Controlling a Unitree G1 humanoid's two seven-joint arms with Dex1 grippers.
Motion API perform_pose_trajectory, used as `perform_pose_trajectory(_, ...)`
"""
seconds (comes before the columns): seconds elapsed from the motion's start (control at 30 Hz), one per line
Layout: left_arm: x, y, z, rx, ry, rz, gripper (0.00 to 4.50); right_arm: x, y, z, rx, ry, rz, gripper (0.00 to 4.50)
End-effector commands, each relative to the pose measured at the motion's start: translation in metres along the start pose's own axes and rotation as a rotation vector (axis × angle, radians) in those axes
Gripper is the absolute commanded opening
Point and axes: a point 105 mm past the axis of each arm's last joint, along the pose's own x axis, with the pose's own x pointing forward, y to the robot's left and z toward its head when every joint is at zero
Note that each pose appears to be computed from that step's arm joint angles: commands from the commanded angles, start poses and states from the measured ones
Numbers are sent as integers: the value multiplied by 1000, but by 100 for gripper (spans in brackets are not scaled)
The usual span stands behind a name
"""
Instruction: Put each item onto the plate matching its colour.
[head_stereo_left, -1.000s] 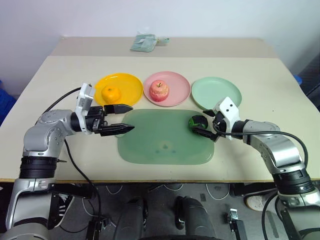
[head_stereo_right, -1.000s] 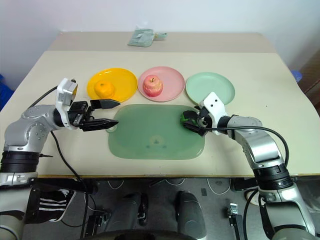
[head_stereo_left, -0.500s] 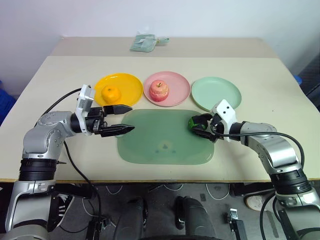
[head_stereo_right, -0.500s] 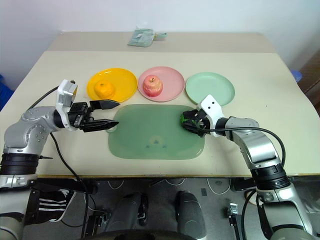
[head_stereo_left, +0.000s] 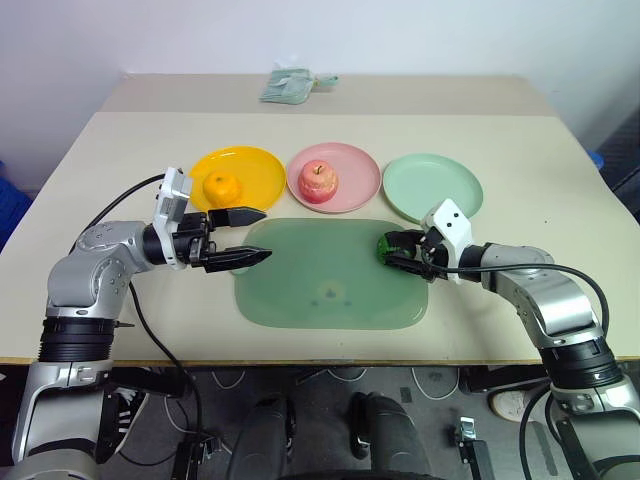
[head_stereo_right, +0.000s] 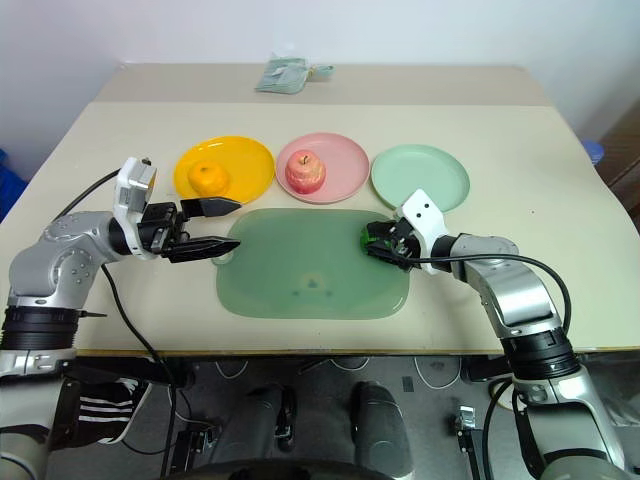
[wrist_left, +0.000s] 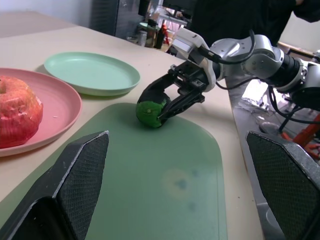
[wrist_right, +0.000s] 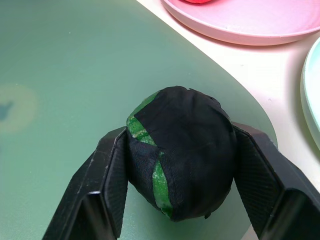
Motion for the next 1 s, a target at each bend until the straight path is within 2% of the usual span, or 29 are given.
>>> perform_pose_trajectory(0.03,3,-3,21,67,-52,-6,450,-10,-9,33,-23,-115,-26,286)
perform_pose_trajectory(0.13,6,3,29,88,-93,42,450,-15,-25,56,-4,-217,-97,286)
perform_pose_trajectory(0.27,11,25,35,126,-130,193,450,-20,-62,74,-6,-285,-274,286)
perform_pose_trajectory(0.4,30,21,38,115,-210,205,450,-15,-108,68,-49,-249,-496,286)
perform_pose_trajectory(0.5,33,19,32,114,-201,206,450,-7,-122,60,24,-250,-520,286)
perform_pose_trajectory(0.57,33,17,31,102,-198,203,450,2,-121,52,68,-241,-472,341)
perform_pose_trajectory(0.6,32,16,31,94,-199,197,450,3,-121,50,32,-216,-474,372)
perform_pose_trajectory(0.63,31,14,31,90,-197,191,450,3,-121,49,1,-199,-476,425)
perform_pose_trajectory(0.67,29,13,32,89,-195,188,450,1,-121,55,-28,-216,-478,447)
perform_pose_trajectory(0.77,24,12,33,89,-189,194,450,-16,-122,83,-91,-331,-492,447)
perform_pose_trajectory(0.83,21,12,33,89,-186,195,450,-24,-110,97,-88,-408,-412,447)
perform_pose_trajectory(0.9,21,10,34,91,-187,186,450,-28,-68,95,-164,-431,-204,447)
perform_pose_trajectory(1.0,21,6,32,81,-190,168,450,-45,-31,88,-137,-471,-46,447)
